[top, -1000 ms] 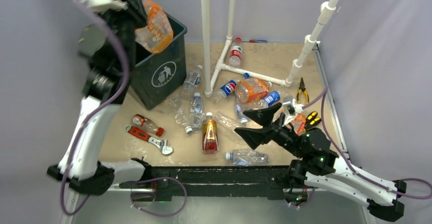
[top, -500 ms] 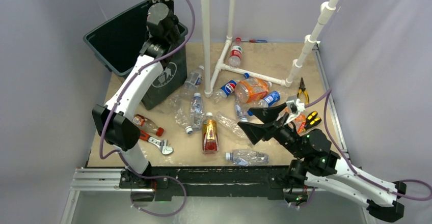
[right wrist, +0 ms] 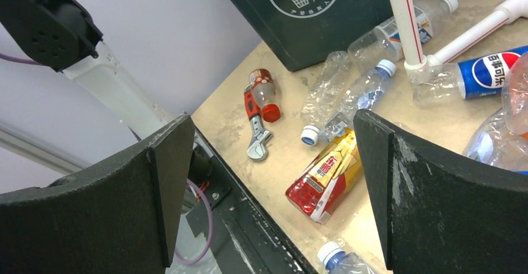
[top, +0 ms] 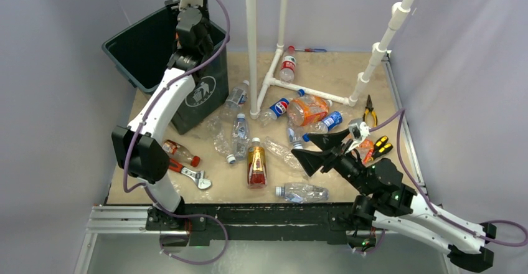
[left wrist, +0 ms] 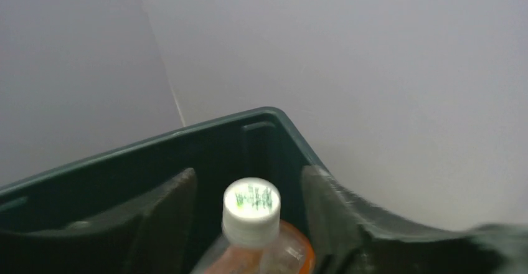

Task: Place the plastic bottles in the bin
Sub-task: Place the plastic bottle in the trash bin.

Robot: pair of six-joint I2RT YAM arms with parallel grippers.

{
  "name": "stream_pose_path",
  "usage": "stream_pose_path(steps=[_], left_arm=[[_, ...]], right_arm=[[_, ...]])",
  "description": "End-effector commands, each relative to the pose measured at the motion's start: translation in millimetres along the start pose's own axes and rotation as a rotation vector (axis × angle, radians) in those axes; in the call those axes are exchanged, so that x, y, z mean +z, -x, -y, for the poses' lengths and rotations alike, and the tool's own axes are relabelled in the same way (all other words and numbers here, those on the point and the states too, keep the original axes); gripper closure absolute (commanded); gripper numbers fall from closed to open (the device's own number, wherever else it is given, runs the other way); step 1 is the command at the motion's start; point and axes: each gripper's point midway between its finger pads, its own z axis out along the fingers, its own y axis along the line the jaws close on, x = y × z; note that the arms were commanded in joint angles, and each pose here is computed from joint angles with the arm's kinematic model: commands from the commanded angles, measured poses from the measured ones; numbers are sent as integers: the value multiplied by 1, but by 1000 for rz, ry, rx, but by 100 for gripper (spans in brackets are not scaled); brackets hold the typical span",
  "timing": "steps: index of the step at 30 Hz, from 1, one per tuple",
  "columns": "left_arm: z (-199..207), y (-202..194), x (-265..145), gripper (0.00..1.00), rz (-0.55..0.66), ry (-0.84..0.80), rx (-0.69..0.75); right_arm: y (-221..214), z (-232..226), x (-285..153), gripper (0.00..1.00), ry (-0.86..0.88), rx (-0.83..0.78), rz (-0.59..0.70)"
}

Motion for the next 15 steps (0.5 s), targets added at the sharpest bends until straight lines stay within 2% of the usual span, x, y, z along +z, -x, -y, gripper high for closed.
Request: stream_pose_path(steps=[1,2,3,6,9,12,15], left_arm=[[-15,35,-12,14,44,-11,-105],[-19,42,-16,7,51,-5,-125],[-24,52,-20,5,63,-6,-156],[-48,94,-44,1,109,-19,-300],[-67,119,-76,1,112,-85,-443],[-69,117,-111,1,26,-206,-505],[-69,85,-147,1,-125,-298,-529]], right_arm=[[12,2,1,1,-36,-8,19],[14,2,2,1,-44,-9,20],[15,2,2,1,-47,-11,20],[21,2,4,1,-61,-24,22],[25,6,7,1,-93,-34,27],[17,15,15,1,-156,-48,-3],[-5,33,24,1,-255,-63,-72]])
